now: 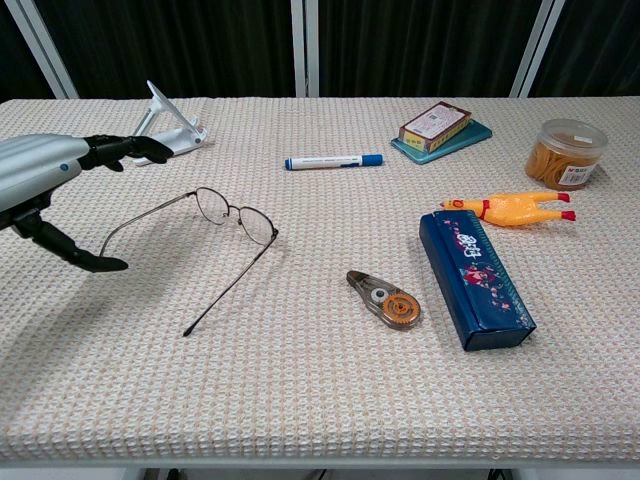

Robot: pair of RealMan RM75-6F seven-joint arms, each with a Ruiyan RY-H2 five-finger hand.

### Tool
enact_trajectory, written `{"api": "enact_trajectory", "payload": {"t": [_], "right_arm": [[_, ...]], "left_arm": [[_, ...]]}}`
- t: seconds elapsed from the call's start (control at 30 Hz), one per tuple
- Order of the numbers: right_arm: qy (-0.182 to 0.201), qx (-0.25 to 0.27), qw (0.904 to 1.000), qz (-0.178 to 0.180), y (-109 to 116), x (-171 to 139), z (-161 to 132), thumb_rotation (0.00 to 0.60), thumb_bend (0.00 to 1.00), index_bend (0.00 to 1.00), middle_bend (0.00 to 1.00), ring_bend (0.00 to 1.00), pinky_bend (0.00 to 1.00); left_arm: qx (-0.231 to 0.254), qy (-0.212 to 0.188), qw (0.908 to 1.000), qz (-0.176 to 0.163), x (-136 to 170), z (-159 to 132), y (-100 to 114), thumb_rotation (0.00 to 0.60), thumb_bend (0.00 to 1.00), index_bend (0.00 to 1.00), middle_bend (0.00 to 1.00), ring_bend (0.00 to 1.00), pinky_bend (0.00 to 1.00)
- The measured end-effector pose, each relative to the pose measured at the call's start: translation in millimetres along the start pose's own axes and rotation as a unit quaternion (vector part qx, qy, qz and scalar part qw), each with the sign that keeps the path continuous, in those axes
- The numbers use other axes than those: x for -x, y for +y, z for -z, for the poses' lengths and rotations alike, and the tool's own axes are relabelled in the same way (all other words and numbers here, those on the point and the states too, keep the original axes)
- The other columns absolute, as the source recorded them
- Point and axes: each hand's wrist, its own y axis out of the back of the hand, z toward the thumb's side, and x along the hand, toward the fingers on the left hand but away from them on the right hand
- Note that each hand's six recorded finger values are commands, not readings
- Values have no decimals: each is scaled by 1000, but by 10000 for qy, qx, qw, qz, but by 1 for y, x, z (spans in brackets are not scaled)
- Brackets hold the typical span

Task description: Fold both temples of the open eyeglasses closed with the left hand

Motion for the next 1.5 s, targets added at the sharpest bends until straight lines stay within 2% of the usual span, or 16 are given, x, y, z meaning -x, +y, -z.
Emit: {"api": "enact_trajectory", "payload": {"t": [0.6, 0.67, 0.77, 0.83, 0.9, 1.13, 1.23, 1.37, 1.5], "right_arm": [[-249, -37, 9996, -108, -4, -12, 18, 509, 362, 0, 0, 0, 0], [-258, -48, 9996, -111, -3, -12, 19, 509, 362, 0, 0, 0, 0], [-284, -65, 9995, -138, -4, -13, 21, 510, 362, 0, 0, 0, 0], [-314, -71, 9993, -184, -5, -14, 23, 509, 362, 0, 0, 0, 0], [-346, -79, 9991, -236, -7, -15, 25, 510, 362, 0, 0, 0, 0], [-400, -105, 9989, -237, -5, -15, 29, 512, 362, 0, 0, 0, 0], [-421, -113, 9988, -237, -5, -15, 30, 514, 364, 0, 0, 0, 0], [-450, -122, 9986, -255, -6, -15, 32, 526, 366, 0, 0, 0, 0], [-478, -129, 9984, -265, -7, -15, 34, 529, 368, 0, 0, 0, 0]], "left_arm": [[-143, -264, 9994, 143, -5, -19, -6, 555, 69, 116, 148, 115, 210], [-191, -275, 9993, 172, -5, -21, -8, 566, 71, 116, 188, 145, 217], [-265, -287, 9989, 264, -7, -25, -11, 582, 86, 129, 328, 253, 266], [-306, -286, 9986, 336, -10, -27, -13, 589, 107, 148, 460, 362, 350], [-340, -287, 9981, 430, -12, -29, -16, 597, 137, 159, 549, 451, 442], [-530, -284, 9962, 632, -24, -33, -25, 600, 200, 157, 808, 716, 669], [-542, -245, 9950, 799, -28, -32, -30, 600, 210, 153, 868, 775, 722], [-569, -192, 9926, 1056, -33, -31, -37, 600, 237, 158, 882, 788, 733], [-598, -150, 9913, 1160, -40, -30, -39, 600, 277, 167, 890, 795, 740]]}}
